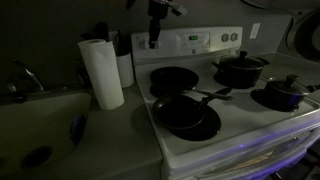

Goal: Flip the switch at the top left side of the stove

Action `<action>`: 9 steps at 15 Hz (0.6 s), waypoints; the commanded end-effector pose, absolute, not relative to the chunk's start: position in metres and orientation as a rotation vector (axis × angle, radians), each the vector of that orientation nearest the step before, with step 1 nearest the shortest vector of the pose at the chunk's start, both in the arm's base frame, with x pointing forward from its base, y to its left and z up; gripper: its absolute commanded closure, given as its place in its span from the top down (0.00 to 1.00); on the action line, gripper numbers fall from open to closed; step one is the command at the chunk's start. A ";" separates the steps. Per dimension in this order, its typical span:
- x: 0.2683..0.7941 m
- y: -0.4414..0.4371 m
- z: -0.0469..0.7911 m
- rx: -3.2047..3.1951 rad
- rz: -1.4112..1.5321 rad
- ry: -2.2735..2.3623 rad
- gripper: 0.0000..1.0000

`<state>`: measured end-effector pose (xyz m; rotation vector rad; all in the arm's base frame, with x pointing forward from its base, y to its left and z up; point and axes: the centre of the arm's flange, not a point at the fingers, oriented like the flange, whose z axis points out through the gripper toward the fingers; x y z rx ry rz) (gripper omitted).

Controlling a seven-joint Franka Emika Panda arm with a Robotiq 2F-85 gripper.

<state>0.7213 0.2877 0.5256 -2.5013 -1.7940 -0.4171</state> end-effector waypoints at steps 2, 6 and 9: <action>0.740 0.293 0.544 -2.573 -0.436 -1.759 0.89; 0.740 0.290 0.546 -2.596 -0.453 -1.734 1.00; 0.740 0.290 0.546 -2.585 -0.473 -1.732 1.00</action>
